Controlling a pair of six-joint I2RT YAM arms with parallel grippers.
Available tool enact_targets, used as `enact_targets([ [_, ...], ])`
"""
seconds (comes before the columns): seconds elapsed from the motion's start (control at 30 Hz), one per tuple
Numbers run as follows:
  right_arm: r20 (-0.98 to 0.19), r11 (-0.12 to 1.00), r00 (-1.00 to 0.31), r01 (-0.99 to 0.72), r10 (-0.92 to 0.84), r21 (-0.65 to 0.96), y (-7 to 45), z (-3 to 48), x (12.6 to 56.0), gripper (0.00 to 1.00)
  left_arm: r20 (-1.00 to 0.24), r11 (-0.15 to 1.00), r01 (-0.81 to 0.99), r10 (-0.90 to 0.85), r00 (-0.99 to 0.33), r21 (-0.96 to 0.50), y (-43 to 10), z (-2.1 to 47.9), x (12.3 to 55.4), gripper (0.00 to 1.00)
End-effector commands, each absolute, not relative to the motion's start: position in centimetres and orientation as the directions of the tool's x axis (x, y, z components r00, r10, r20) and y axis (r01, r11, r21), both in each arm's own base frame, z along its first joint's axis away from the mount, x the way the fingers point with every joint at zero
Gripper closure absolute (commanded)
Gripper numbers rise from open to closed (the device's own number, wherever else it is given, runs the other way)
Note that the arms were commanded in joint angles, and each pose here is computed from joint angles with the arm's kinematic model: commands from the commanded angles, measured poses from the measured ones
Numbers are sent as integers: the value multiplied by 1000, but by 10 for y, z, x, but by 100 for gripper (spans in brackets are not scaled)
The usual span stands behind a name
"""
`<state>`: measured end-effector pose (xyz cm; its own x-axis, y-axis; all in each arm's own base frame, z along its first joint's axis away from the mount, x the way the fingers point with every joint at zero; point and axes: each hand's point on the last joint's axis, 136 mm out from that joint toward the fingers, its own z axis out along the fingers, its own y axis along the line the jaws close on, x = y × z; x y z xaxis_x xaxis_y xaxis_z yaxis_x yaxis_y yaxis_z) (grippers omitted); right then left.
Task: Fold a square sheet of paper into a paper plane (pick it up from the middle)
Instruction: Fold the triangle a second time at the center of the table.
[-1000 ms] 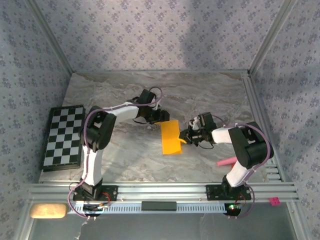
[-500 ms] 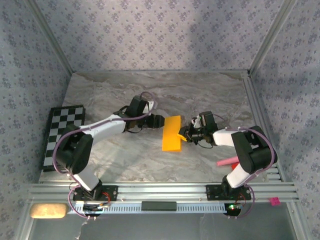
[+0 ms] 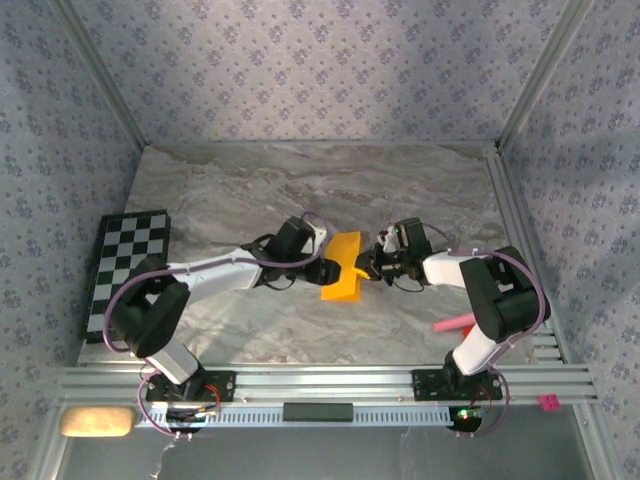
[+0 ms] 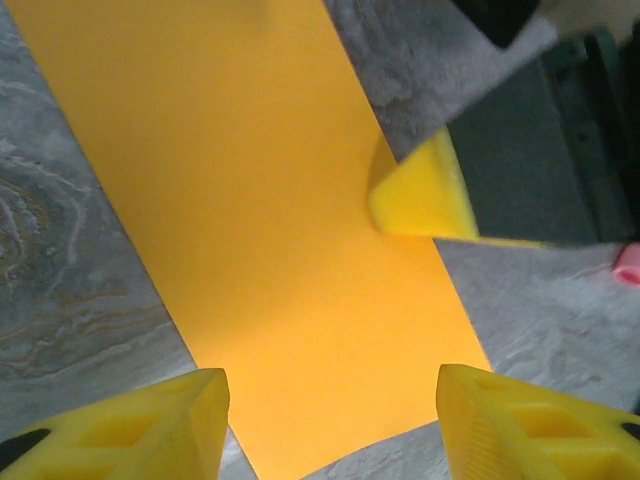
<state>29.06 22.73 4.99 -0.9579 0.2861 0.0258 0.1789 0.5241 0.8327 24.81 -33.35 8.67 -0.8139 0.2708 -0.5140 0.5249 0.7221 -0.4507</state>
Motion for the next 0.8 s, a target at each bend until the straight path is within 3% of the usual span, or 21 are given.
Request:
enact_targets([
  [0.0,37,535,-965,177,261,826,227,49,287,92,-614,743,637,407,-676,-208,-332,101,243,40],
  [0.3,52,535,-961,196,272,822,222,47,286,93,-590,641,745,679,-437,186,-353,89,213,37],
  [0.77,56,528,-957,206,286,824,218,50,287,93,-563,606,744,732,-383,282,-383,70,202,36],
])
